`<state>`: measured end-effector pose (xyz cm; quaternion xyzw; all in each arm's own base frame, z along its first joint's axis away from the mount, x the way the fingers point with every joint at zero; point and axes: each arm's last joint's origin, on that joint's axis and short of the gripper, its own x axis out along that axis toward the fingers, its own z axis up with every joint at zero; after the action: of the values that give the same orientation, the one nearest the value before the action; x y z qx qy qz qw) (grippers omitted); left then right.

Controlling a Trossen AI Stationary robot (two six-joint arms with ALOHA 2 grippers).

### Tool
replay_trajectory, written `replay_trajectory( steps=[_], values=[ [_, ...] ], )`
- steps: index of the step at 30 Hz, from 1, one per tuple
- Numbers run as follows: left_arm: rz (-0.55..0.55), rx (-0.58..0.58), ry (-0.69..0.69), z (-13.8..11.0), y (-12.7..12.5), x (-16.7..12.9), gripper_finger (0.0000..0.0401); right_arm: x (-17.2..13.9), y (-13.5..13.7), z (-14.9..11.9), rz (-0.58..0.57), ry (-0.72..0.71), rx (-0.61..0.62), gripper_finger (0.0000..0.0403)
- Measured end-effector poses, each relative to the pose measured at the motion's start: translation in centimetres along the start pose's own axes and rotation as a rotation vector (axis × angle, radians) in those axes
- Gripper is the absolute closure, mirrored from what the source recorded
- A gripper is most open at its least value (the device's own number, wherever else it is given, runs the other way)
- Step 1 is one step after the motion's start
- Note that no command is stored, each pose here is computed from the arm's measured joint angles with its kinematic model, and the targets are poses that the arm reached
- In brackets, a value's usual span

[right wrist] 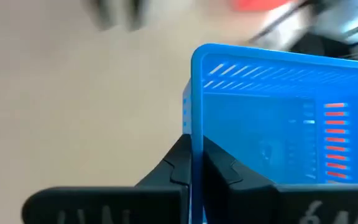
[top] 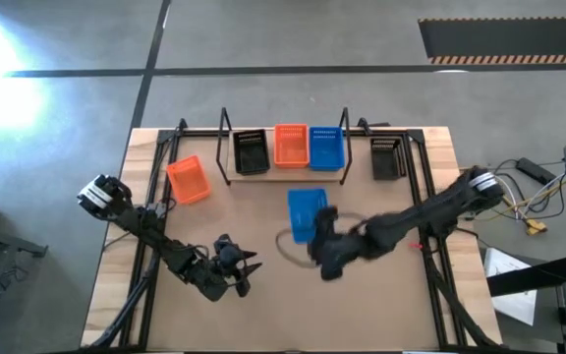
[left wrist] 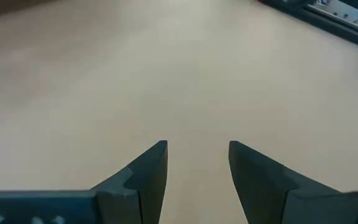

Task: Stack baskets on shelf by color
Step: Stack the blue bin on the blue bins on the shelf

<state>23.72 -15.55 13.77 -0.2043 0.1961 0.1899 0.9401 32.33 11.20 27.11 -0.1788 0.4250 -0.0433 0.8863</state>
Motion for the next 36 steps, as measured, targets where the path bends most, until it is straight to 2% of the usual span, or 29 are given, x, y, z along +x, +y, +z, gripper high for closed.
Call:
replay_trajectory(
  steps=[4,7,12,17,21,29,36],
  values=[
    [-0.003,0.013,-0.016,0.2,-0.2,0.0,0.0246,-1.4,-6.0,0.0,-0.105,-0.040,0.031,0.0394],
    [-0.002,0.010,-0.023,0.3,-0.3,0.0,0.0246,-0.8,-10.9,-0.9,-0.184,0.000,0.063,0.0394],
    [0.004,0.011,-0.024,0.3,-0.1,0.1,0.0246,2.2,-17.9,-3.3,-0.084,0.009,0.145,0.0394],
    [0.004,0.010,-0.026,0.3,-0.2,0.1,0.0246,4.8,-22.0,-6.0,-0.121,0.107,0.182,0.0394],
    [0.004,0.010,-0.025,0.3,-0.1,0.1,0.0246,5.8,-23.3,-7.6,-0.119,0.185,0.194,0.0394],
    [0.005,0.011,-0.025,0.3,-0.1,0.1,0.0246,6.2,-22.8,-8.7,-0.050,0.298,0.153,0.0394],
    [0.005,0.009,-0.025,0.3,-0.1,0.1,0.0246,5.9,-22.7,-9.0,-0.037,0.329,0.151,0.0394]
  ],
)
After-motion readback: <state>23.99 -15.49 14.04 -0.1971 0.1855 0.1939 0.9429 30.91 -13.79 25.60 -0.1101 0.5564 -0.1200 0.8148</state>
